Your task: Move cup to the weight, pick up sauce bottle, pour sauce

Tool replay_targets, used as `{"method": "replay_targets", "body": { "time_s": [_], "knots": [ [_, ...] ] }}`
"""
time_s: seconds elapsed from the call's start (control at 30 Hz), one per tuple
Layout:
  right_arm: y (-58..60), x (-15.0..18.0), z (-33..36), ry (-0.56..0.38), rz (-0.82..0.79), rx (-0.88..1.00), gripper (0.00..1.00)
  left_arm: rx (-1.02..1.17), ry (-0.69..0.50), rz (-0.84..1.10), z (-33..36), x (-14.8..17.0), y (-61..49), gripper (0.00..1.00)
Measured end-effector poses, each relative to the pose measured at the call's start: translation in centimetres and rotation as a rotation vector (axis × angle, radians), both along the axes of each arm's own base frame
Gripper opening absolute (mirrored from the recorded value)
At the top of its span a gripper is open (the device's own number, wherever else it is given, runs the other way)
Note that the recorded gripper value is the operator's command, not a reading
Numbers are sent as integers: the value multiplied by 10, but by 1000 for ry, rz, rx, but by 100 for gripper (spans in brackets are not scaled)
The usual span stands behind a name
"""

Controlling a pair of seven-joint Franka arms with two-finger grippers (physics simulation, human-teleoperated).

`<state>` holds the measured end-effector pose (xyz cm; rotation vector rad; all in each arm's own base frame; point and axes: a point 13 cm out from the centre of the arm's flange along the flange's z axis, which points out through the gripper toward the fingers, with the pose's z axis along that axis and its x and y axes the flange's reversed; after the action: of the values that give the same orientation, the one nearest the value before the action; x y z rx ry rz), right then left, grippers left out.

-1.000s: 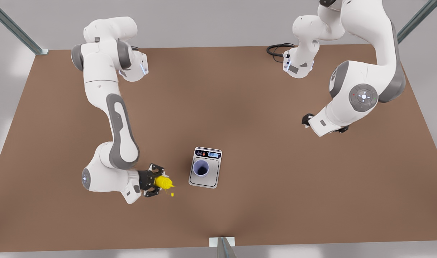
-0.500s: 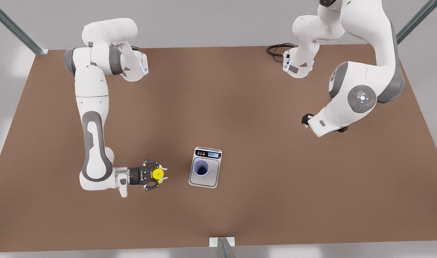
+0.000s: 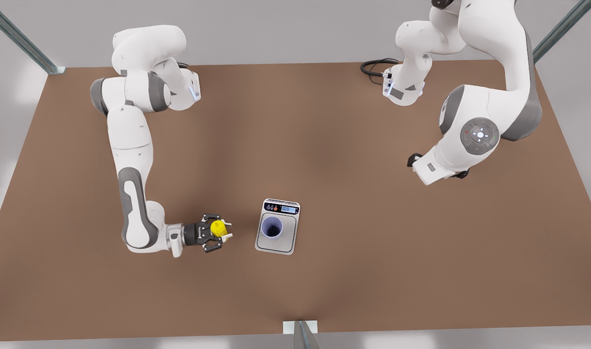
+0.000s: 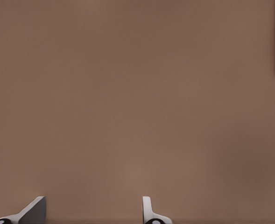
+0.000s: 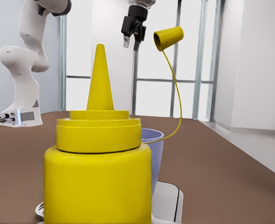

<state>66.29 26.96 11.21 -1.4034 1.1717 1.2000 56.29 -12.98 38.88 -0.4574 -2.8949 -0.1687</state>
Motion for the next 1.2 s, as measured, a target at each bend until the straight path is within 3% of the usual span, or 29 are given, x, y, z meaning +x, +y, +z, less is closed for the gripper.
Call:
{"method": "replay_targets", "body": {
  "time_s": [0.37, 0.53, 0.57, 0.6, 0.63, 1.2],
  "knots": [
    [0, -8, -29, -108, 1, 30, 47, -13, -25, -9, 8, 3, -8, 100],
    [0, -9, -36, -142, 0, 36, 47, -17, 17, -56, -10, -7, -34, 100],
    [0, -9, -36, -150, 0, 37, 66, -17, 22, -55, -13, -6, -34, 100],
    [0, -9, -36, -157, -1, 38, 90, -17, 25, -53, -15, -6, -33, 100],
    [0, -8, -35, -164, -2, 40, 100, -17, 27, -52, -15, -6, -32, 100],
    [-22, 1, -32, -235, -24, 53, 100, -4, 40, -33, -21, -20, -59, 100]
  ]
}}
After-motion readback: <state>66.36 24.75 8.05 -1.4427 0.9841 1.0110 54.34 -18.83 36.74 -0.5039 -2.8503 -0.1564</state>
